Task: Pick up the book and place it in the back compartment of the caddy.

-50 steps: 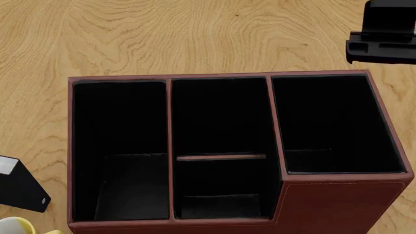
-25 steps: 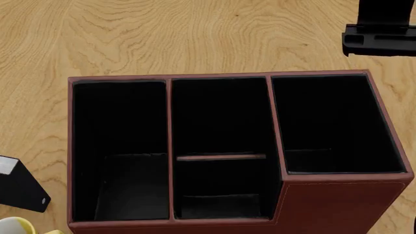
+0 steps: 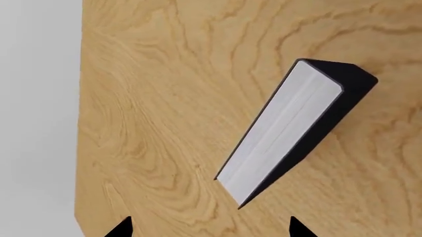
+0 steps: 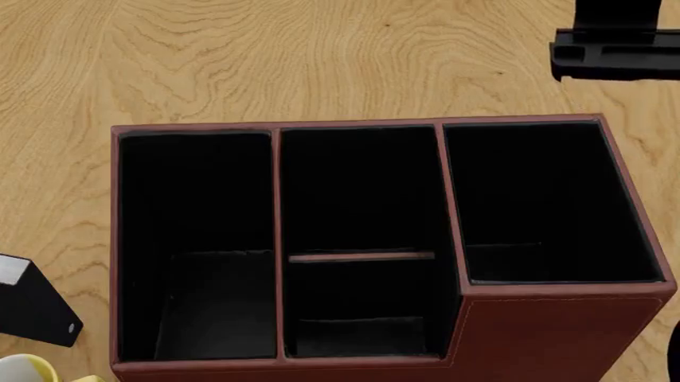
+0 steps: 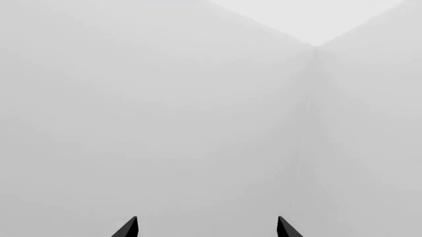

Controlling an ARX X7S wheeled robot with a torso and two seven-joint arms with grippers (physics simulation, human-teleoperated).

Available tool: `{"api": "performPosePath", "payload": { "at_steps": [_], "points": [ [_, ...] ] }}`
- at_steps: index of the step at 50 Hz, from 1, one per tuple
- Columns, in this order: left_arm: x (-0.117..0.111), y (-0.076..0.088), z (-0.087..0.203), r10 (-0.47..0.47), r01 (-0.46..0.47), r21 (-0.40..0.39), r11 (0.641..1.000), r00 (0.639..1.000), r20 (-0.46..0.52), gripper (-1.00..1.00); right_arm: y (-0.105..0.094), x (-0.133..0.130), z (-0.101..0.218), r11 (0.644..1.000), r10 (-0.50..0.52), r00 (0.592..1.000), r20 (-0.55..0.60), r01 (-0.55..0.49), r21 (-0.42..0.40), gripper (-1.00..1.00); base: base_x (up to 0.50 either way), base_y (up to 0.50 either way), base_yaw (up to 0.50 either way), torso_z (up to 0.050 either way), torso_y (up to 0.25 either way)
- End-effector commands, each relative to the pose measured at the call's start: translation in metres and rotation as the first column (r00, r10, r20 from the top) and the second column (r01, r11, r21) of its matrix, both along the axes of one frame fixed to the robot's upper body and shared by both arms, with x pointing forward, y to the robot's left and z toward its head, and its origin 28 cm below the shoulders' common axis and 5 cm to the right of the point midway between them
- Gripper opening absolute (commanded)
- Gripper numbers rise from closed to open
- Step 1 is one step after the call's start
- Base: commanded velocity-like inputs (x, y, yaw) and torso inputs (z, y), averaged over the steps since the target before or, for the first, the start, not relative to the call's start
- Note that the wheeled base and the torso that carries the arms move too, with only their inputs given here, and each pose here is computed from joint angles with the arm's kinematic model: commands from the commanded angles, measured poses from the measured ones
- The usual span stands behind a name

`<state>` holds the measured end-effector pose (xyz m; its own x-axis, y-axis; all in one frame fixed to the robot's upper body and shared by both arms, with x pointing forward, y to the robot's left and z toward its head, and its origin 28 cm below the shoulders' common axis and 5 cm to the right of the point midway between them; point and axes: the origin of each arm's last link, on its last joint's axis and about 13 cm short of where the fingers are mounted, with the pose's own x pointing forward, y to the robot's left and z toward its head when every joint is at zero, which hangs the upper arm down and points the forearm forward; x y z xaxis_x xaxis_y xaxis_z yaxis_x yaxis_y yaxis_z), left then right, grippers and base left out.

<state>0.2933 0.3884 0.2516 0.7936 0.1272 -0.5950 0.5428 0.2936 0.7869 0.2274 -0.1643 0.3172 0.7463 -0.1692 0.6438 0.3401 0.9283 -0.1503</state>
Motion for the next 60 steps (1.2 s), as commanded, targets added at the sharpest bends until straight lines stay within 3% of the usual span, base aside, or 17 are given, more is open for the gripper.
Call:
{"api": "performPosePath", "payload": {
  "at_steps": [1,43,60],
  "points": [
    [0.010,0.000,-0.009,-0.004,0.005,0.024,1.000,0.999,-0.032,1.00,0.001,0.000,0.002,1.000,0.000,1.000,0.004,0.000,-0.003,1.00,0.00,0.00,0.00,0.000,0.000],
    [0.050,-0.008,-0.033,-0.064,0.068,0.045,0.997,0.994,-0.085,1.00,0.001,-0.001,0.002,1.000,-0.012,1.000,0.008,0.012,-0.012,1.00,0.00,0.00,0.00,0.000,0.000],
    [0.056,-0.010,-0.045,-0.084,0.088,0.037,0.995,0.991,-0.101,1.00,0.001,-0.002,0.003,1.000,-0.013,1.000,0.009,0.014,-0.016,1.00,0.00,0.00,0.00,0.000,0.000]
  ]
}}
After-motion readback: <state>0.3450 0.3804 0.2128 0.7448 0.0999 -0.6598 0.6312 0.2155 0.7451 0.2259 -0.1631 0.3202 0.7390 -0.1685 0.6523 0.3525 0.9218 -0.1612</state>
